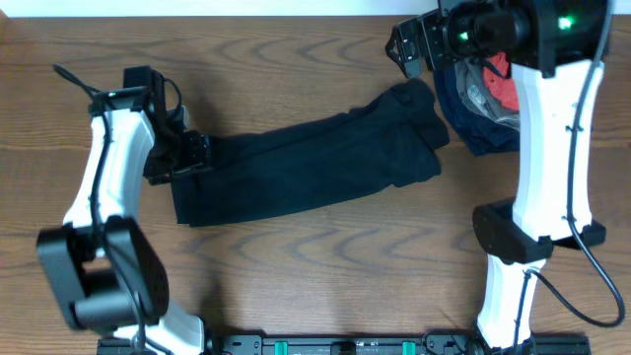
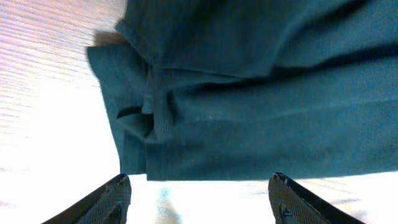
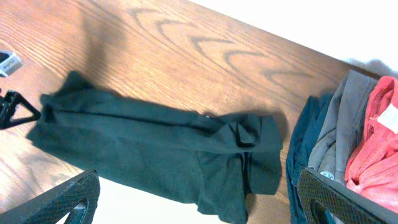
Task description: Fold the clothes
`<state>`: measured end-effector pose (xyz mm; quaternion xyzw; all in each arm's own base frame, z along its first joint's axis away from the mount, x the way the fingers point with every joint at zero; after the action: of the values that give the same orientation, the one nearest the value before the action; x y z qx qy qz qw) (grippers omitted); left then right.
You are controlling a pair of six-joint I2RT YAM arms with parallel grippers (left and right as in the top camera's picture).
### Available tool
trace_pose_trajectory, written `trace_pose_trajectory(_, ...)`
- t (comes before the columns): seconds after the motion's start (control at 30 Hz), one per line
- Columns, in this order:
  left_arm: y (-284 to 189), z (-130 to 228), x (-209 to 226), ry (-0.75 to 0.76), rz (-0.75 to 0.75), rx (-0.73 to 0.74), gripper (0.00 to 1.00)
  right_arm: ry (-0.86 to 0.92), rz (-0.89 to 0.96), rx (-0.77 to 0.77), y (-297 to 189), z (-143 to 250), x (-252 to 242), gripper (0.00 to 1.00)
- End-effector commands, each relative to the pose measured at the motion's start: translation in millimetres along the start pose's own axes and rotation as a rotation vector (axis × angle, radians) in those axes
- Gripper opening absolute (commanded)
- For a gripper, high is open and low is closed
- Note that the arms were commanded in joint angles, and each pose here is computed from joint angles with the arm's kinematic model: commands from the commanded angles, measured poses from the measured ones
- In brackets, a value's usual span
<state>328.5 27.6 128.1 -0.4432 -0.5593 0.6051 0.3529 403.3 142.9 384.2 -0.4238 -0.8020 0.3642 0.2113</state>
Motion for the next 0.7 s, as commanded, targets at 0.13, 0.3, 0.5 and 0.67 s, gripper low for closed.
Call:
trace_pose_trajectory(0.13, -69, 14, -8, 0.022, 0.061, -0.199, 0.92, 0.128, 0.269, 0.120, 8, 18, -18, 0.99)
trace_pose_trajectory(0.3, -88, 18, -4, 0.016, 0.070, -0.265, 0.98, 0.200, 0.357, 0.289, 40, 48, -32, 0.99)
trace_pose_trajectory(0.5, -92, 12, -3, -0.027, 0.096, -0.293, 0.98, 0.306, 0.518, 0.456, 64, 87, -51, 0.99)
trace_pose_trajectory(0.67, -102, 16, -12, -0.016, 0.165, -0.305, 0.98, 0.264, 0.402, 0.490, 70, 92, -35, 0.99)
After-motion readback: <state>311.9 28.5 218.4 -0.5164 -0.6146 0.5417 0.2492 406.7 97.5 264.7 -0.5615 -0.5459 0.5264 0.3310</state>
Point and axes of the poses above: each gripper's point midway between its finger pads, its own y axis out along the fingers, its own x axis along the line the jaws close on, z = x × y, the point moved 3 cm from there along -y, back along the fingers, and after that the axes turned 8 degrees about -y, right-handed, at the moved point
